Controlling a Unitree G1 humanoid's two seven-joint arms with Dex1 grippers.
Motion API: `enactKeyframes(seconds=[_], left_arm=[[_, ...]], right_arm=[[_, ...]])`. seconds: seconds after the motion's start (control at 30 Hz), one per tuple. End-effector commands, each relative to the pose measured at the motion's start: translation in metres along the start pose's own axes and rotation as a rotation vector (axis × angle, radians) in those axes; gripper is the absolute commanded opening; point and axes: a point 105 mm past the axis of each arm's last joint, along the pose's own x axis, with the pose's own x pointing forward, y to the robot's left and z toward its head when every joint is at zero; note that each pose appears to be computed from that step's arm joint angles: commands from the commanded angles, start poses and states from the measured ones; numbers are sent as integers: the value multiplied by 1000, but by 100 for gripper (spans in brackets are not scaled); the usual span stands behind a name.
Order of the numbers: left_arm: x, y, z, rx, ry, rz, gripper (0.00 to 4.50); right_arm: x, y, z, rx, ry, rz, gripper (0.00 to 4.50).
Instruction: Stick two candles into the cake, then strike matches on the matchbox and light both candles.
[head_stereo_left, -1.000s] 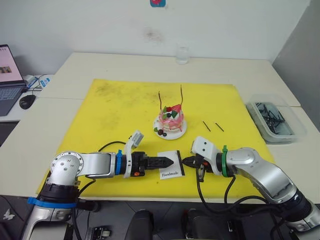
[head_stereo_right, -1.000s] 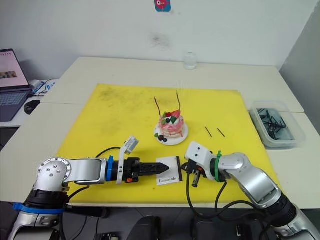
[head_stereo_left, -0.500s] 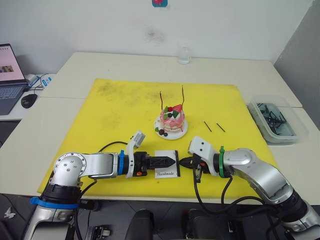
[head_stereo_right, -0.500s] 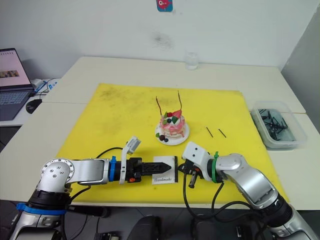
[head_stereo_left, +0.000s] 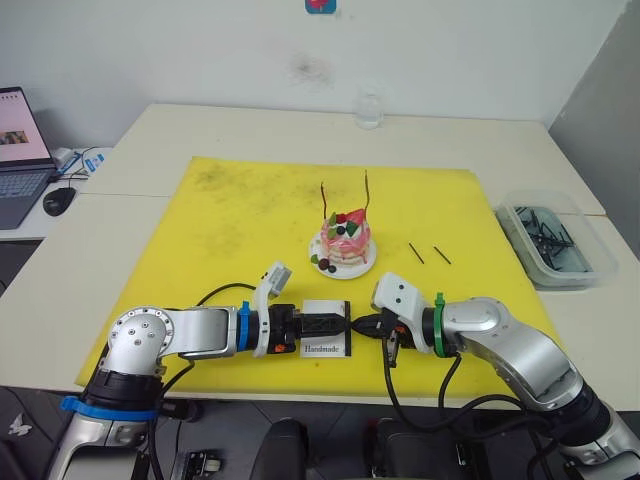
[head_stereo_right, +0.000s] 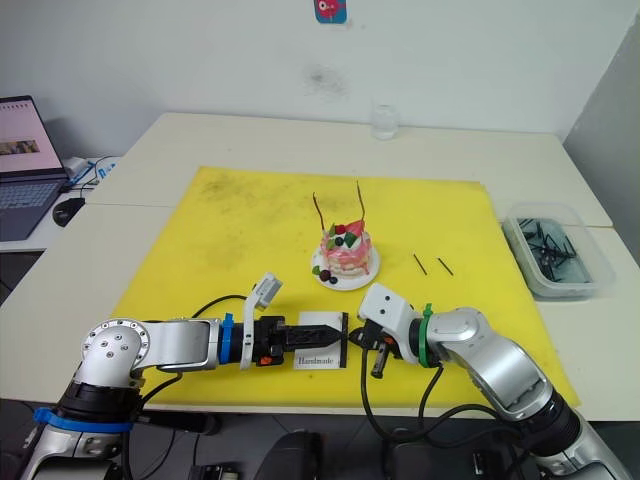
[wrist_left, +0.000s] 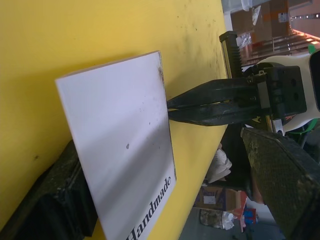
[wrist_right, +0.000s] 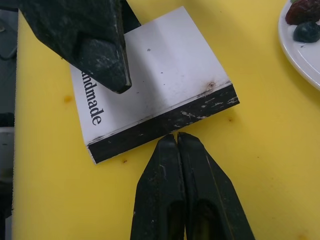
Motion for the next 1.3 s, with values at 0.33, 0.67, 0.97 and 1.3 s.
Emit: enactKeyframes(seconds=[0.33, 0.67, 0.97, 1.3], left_arm=[[5, 12, -8, 51, -2, 72, 73], [-12, -22, 5, 130, -3, -92, 6], [0, -35, -1, 192, 62, -166, 6], [5, -28, -5, 243, 64, -143, 6]], right_arm=[[0, -2, 15, 37, -67, -51, 0], [-23, -14, 26, 57, -118, -126, 0], [-56, -24, 28, 81, -166, -222, 0], [-75, -42, 30, 18, -299, -413, 0]])
